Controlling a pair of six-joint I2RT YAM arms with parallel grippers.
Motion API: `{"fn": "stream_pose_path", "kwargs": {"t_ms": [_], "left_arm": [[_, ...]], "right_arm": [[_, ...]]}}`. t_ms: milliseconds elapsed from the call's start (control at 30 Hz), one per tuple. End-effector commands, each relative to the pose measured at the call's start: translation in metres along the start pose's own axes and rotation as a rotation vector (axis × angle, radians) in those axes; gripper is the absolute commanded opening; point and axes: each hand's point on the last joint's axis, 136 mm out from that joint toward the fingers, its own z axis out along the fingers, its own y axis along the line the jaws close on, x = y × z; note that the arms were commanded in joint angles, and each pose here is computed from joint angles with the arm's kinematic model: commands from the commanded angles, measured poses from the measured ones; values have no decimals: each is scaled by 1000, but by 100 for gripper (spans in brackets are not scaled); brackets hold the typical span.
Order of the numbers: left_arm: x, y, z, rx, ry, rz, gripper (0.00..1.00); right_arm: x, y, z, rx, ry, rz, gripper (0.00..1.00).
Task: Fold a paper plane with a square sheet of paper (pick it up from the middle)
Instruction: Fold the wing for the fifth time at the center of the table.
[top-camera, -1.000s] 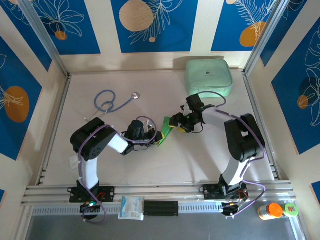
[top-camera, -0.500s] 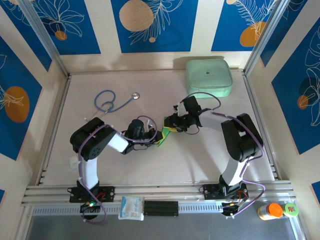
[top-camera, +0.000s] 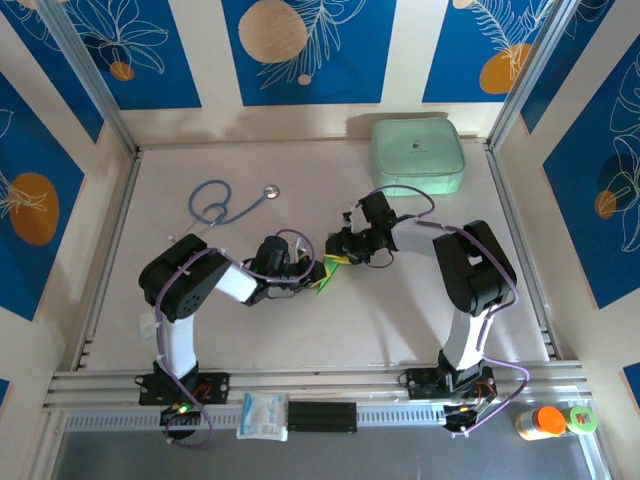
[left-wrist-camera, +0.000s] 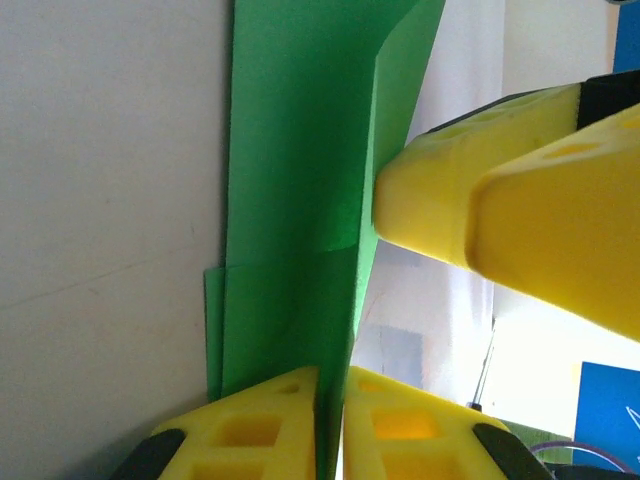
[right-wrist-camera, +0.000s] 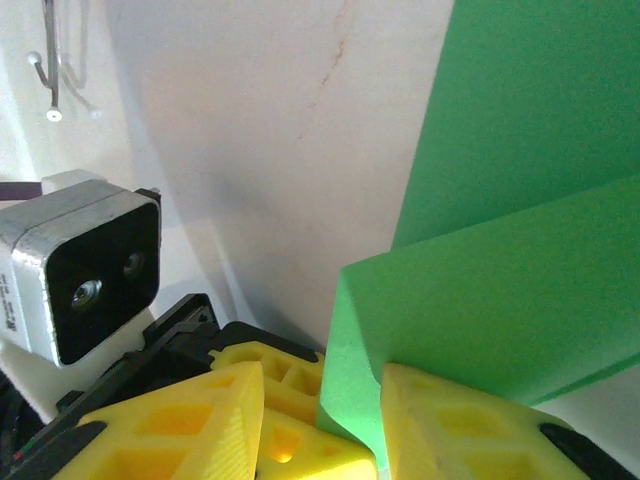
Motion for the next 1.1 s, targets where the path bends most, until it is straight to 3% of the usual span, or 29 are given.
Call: {"fn": "stream_pose_path", "kwargs": {"t_ms": [0,500,1067], "left_arm": [[34,77,-4,-270,89,-101,14],[40,89,-6,-339,104,-90,11],[45,97,-7,-354,106,-104,13]], "right_arm": [[4,-9,5,43,24,28,37],[-1,11,-9,-26,-27,-12,36],[2,-3,13,-8,46,14,36]]}}
